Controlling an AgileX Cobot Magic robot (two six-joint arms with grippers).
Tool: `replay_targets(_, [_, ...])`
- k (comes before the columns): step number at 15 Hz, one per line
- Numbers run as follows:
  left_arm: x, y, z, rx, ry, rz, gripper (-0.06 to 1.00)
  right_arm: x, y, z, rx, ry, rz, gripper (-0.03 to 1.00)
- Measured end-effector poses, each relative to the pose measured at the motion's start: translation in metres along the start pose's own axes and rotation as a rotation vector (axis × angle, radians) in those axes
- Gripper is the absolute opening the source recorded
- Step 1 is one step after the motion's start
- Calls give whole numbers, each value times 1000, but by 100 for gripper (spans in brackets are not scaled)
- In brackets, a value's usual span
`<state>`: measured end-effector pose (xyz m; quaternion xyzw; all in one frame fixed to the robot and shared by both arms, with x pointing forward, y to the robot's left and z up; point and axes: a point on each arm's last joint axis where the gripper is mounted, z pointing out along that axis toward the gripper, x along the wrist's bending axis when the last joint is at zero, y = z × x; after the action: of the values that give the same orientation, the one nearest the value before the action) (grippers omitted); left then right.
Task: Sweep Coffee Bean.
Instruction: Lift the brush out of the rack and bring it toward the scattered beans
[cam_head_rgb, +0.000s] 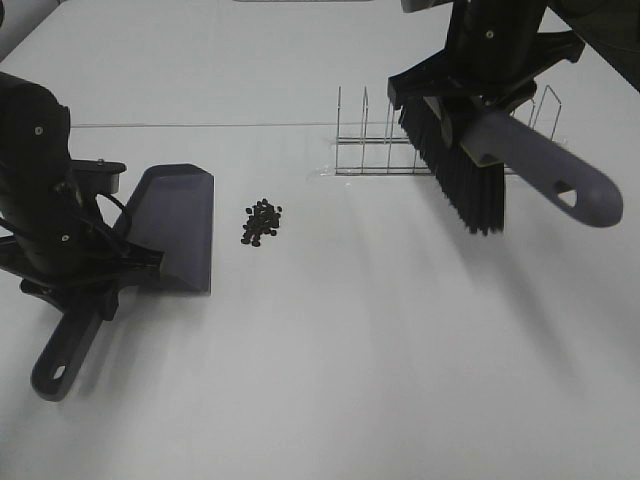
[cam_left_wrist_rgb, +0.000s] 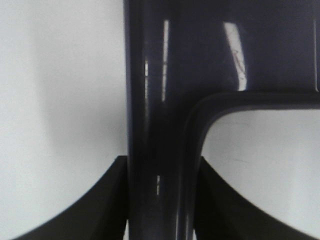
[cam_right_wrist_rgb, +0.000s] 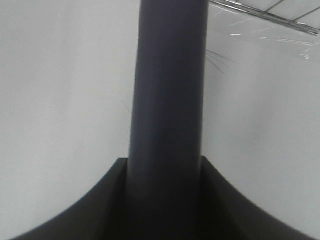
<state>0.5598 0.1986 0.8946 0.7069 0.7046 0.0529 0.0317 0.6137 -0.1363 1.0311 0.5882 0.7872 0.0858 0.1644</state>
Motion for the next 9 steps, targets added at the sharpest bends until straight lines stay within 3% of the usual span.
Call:
replay_targets(5, [-11,-3,23,41,13,32,35,8,-11,27,-45,43,28,38])
replay_targets(9, [-22,-5,22,37,9,54,35,16,-15,66,27,37,-28,38])
